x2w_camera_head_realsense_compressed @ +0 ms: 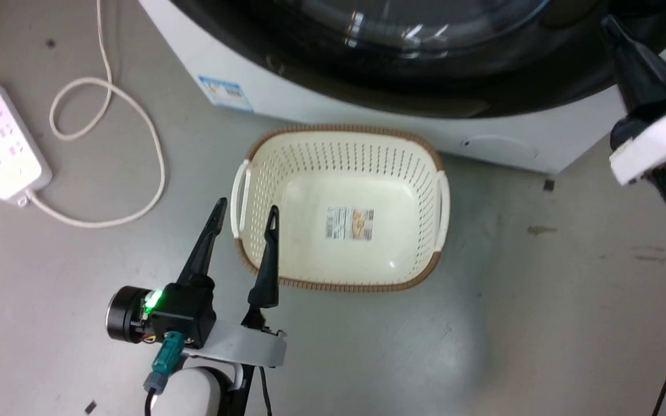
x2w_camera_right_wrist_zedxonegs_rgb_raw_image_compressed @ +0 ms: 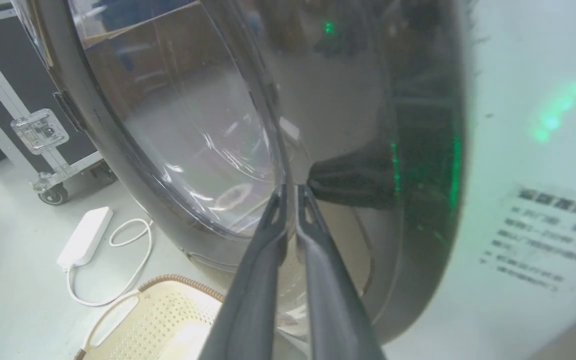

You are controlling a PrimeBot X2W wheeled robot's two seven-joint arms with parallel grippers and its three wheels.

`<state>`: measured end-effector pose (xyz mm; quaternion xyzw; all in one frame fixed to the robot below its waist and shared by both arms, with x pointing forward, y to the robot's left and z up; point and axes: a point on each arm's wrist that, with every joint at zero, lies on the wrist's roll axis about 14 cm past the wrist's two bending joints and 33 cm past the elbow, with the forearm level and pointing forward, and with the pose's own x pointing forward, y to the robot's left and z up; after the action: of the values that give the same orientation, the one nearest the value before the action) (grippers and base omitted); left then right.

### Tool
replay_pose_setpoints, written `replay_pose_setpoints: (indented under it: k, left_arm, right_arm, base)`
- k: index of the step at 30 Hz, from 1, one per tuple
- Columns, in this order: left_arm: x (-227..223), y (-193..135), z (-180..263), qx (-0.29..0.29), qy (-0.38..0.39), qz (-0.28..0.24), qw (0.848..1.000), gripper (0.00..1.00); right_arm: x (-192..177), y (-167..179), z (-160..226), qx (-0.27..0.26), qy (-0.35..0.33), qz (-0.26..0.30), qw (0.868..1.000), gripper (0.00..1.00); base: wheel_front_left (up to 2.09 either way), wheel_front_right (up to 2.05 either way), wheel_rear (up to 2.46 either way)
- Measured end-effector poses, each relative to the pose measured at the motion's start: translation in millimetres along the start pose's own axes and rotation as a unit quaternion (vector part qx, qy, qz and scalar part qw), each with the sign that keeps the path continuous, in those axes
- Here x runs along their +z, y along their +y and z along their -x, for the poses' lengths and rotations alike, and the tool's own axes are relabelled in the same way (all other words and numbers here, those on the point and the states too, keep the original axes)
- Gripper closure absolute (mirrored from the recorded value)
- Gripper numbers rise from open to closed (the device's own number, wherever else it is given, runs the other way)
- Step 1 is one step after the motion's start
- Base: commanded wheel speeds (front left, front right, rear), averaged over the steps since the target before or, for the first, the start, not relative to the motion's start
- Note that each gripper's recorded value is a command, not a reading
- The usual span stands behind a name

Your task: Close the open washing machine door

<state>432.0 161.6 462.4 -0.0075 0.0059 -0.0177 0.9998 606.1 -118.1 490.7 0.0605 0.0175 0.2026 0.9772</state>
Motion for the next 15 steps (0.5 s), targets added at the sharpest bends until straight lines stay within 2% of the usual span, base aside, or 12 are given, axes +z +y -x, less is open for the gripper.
replay_pose_setpoints:
  k: [1, 8, 15]
  left_arm:
    - [3.8, 0.1, 0.6, 0.0, -0.005, 0.001, 1.0, 0.0]
    - [27.0, 7.4, 13.8, 0.011, -0.03, 0.024, 0.999, 0.0]
    - [41.6, 9.8, 30.3, 0.013, -0.047, 0.032, 0.998, 0.0]
  right_arm:
    - [3.1, 0.6, 4.7, -0.001, -0.005, 0.002, 1.0, 0.0]
    - [19.6, 7.9, 59.3, -0.011, -0.03, 0.032, 0.999, 0.0]
    - [33.1, 20.1, 126.1, -0.057, -0.066, 0.029, 0.996, 0.0]
  base:
    - [0.0, 0.0, 0.0]
    - [0.0, 0.0, 0.0]
    - [0.0, 0.0, 0.0]
